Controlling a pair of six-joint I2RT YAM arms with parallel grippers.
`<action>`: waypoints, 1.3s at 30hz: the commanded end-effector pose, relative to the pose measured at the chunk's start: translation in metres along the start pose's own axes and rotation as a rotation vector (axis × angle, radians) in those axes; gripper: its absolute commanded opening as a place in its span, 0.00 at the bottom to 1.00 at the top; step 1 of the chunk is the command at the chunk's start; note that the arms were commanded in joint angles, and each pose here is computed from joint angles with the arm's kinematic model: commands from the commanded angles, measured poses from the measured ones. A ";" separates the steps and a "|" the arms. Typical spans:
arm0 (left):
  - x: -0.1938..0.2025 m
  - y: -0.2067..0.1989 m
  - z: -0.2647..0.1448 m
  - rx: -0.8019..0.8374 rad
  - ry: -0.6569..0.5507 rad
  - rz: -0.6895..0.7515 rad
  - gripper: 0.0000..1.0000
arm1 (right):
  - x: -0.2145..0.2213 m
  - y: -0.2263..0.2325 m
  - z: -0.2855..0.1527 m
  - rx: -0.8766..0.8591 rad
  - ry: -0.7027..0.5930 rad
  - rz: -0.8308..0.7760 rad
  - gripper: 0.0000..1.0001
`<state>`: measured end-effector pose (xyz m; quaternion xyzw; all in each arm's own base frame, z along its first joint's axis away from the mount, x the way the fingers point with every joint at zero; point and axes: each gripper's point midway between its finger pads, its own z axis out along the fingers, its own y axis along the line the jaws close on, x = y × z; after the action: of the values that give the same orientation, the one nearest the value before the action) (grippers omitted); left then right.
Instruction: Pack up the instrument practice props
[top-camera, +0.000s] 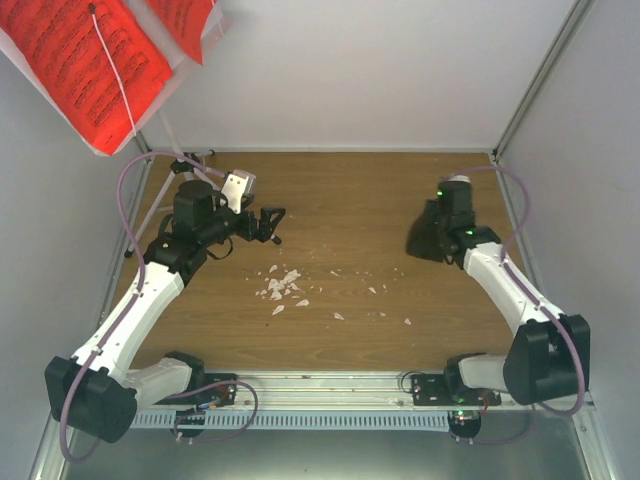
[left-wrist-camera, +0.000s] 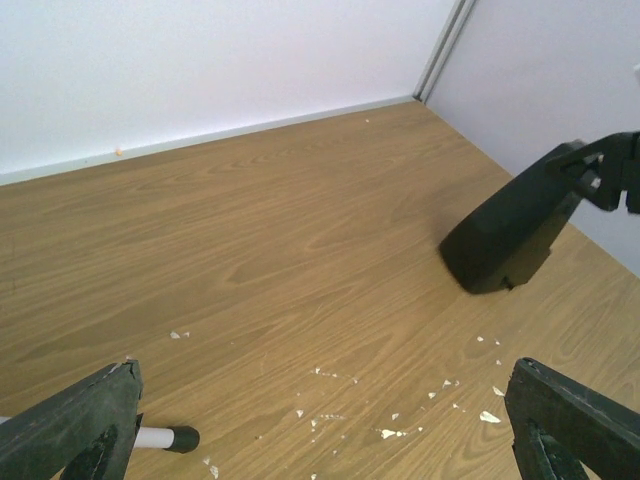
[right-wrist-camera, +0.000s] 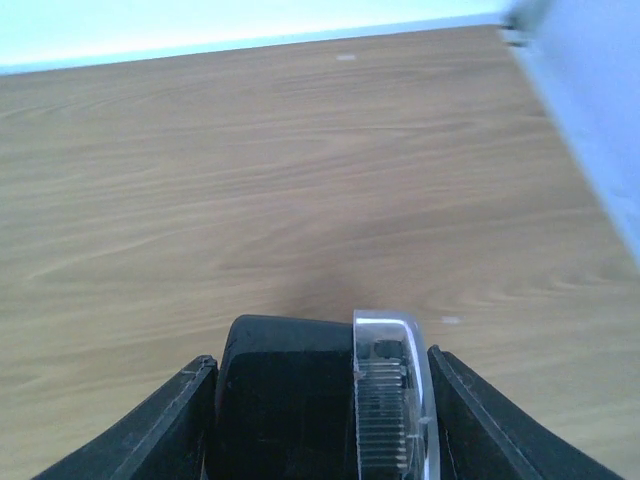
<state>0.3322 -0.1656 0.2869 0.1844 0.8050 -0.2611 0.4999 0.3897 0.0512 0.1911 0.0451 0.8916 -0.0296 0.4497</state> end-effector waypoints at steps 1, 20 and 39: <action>-0.007 -0.001 -0.005 0.003 -0.035 0.019 0.99 | -0.034 -0.072 -0.003 0.121 -0.138 0.125 0.48; -0.006 0.006 -0.009 -0.042 -0.041 0.021 0.99 | -0.033 -0.181 0.008 0.253 -0.164 0.292 0.57; -0.011 0.021 -0.041 -0.173 -0.141 -0.097 0.99 | -0.109 -0.141 -0.133 0.063 -0.370 0.235 1.00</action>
<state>0.3251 -0.1418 0.2961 0.1372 0.8044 -0.2241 0.5329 0.3588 -0.1127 0.2922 0.2119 0.8015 -0.0608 0.5560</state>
